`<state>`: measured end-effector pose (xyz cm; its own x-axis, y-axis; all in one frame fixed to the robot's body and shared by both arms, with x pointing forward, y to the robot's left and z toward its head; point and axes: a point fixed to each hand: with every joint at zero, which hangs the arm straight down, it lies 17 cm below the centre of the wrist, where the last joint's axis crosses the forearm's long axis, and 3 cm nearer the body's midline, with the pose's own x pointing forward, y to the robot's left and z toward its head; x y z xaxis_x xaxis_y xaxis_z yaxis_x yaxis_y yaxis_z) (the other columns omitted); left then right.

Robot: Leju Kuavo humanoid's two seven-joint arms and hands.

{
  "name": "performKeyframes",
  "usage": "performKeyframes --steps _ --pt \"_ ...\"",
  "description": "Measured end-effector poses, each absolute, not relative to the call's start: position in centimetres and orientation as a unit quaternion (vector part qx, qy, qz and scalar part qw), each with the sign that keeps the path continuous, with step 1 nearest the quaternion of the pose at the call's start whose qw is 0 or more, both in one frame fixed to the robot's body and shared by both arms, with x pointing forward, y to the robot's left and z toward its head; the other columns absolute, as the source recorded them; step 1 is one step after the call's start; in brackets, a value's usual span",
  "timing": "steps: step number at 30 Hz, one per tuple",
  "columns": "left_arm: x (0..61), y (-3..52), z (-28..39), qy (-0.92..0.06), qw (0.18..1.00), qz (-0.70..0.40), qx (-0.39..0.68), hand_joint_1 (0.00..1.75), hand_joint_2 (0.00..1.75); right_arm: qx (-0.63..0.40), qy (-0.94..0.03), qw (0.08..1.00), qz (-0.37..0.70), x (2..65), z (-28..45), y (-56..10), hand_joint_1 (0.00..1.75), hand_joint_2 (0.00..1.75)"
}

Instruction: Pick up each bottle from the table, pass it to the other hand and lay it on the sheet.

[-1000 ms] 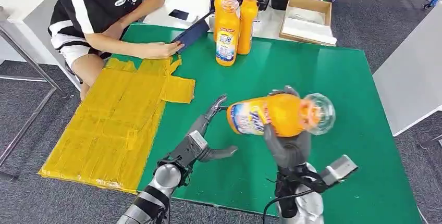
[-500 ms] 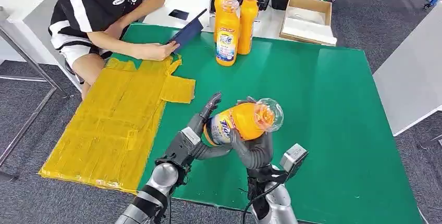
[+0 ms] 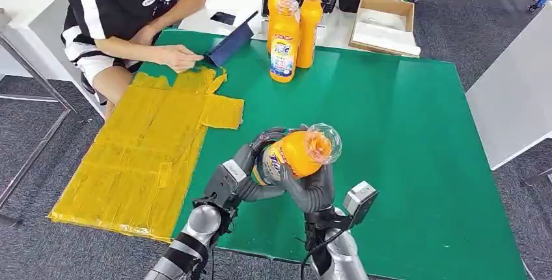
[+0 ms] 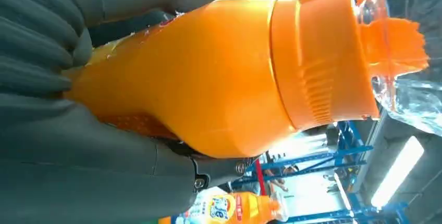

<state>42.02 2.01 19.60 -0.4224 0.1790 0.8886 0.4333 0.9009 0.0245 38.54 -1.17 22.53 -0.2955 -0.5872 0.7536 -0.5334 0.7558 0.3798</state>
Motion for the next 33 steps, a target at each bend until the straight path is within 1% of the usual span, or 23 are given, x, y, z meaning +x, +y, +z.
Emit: performKeyframes --steps 16,23,24,25,26,33 --pt "42.1 2.0 19.4 -0.833 0.506 -0.126 -0.183 1.75 1.75 0.359 -0.805 0.473 -0.021 38.1 23.0 -0.7 1.75 1.75" --pt "42.3 2.2 19.4 -0.836 0.504 -0.123 -0.182 1.75 1.75 0.358 -0.813 0.458 0.0 37.4 24.2 -0.1 1.75 1.75" --pt "42.3 2.3 19.5 -0.836 0.503 -0.122 -0.182 1.75 1.75 0.357 -0.815 0.457 0.003 37.3 24.4 0.0 1.61 1.75" --pt "42.3 2.3 19.5 -0.836 0.503 -0.122 -0.182 1.75 1.75 0.356 -0.816 0.456 0.005 37.3 24.4 0.0 0.7 1.75" --pt "42.4 2.3 19.5 -0.836 0.503 -0.122 -0.182 1.75 1.75 0.355 -0.817 0.455 0.007 37.3 24.5 0.0 0.0 1.75" --pt "42.7 2.8 19.7 -0.838 0.503 -0.113 -0.178 1.75 1.75 0.338 -0.834 0.435 0.021 36.1 25.4 -0.3 0.0 1.75"
